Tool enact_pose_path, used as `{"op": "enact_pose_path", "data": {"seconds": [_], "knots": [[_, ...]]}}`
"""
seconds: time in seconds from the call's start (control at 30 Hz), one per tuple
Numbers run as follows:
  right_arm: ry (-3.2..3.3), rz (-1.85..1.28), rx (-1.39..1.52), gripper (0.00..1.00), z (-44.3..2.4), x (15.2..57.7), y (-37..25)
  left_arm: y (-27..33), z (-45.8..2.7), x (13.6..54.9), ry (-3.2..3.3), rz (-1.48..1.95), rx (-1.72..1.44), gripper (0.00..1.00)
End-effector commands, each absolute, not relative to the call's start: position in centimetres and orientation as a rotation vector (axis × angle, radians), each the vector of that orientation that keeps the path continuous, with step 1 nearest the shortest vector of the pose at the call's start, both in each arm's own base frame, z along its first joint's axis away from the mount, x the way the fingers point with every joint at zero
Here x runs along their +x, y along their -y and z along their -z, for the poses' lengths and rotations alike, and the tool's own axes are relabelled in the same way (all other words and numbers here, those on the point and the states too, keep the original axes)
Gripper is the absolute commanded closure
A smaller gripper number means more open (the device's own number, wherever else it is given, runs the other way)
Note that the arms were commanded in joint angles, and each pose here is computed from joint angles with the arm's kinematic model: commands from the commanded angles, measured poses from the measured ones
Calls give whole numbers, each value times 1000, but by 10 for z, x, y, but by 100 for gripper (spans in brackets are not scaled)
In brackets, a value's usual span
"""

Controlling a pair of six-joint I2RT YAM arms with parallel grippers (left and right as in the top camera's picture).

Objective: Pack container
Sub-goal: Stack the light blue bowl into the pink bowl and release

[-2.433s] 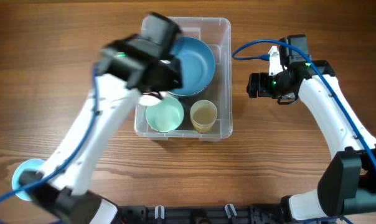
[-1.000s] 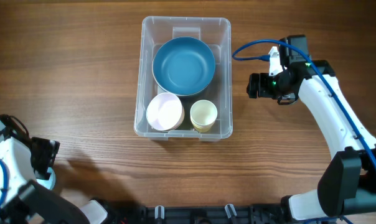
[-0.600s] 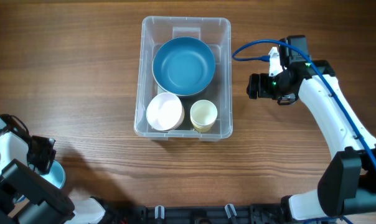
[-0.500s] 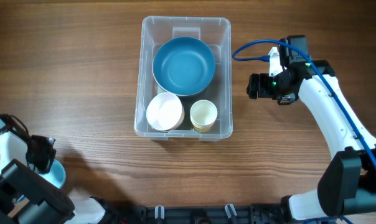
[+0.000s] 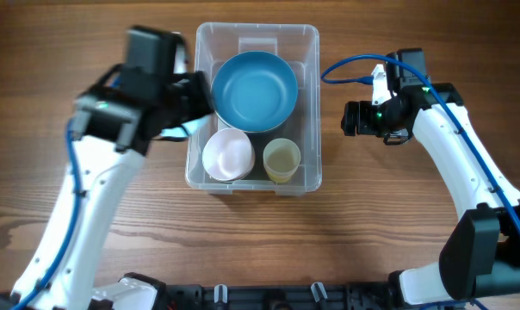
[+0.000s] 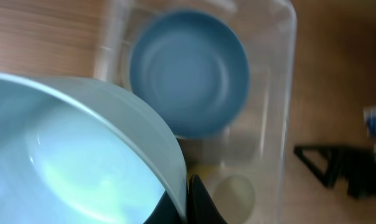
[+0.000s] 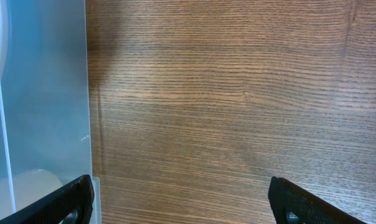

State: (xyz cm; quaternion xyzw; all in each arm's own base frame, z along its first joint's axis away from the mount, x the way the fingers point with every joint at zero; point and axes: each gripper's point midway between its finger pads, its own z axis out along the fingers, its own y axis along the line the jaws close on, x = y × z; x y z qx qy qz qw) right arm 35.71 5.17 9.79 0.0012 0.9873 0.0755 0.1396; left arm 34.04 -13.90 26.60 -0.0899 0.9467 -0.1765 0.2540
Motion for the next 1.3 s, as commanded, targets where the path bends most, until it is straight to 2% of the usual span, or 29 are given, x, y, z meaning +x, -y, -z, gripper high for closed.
{"op": "enact_pose_path", "data": {"seconds": [0.0, 0.1, 0.23, 0.27, 0.3, 0.33, 0.47, 0.53, 0.6, 0.73, 1.07, 1.27], "knots": [[-2865, -200, 22, 9, -93, 357, -49, 181, -217, 342, -2720, 416, -101, 96], [-2866, -200, 22, 9, -93, 357, -49, 205, -170, 337, -2874, 404, -46, 96], [-2868, -200, 22, 9, -93, 356, -49, 203, -122, 328, -3039, 300, -62, 96], [-2869, -200, 21, 9, -93, 356, -49, 203, -120, 326, -3050, 291, -62, 89], [-2869, -200, 22, 9, -93, 356, -49, 203, -121, 327, -3045, 294, -55, 76], [-2869, -200, 22, 9, -93, 356, -49, 203, -129, 328, -3024, 309, -49, 72], [-2868, -200, 22, 9, -93, 356, -49, 207, -191, 342, -2859, 404, -39, 66], [-2867, -200, 22, 9, -93, 356, -49, 211, -209, 349, -2785, 444, -33, 70], [-2868, -200, 22, 9, -93, 356, -49, 211, -206, 350, -2791, 441, -33, 75], [-2869, -200, 22, 9, -93, 356, -49, 212, -181, 353, -2855, 401, -40, 95], [-2872, -199, 22, 9, -93, 355, -49, 197, -81, 330, -3115, 194, -71, 96], [-2874, -199, 22, 9, -93, 355, -49, 197, -78, 340, -3088, 204, -80, 96]]}}
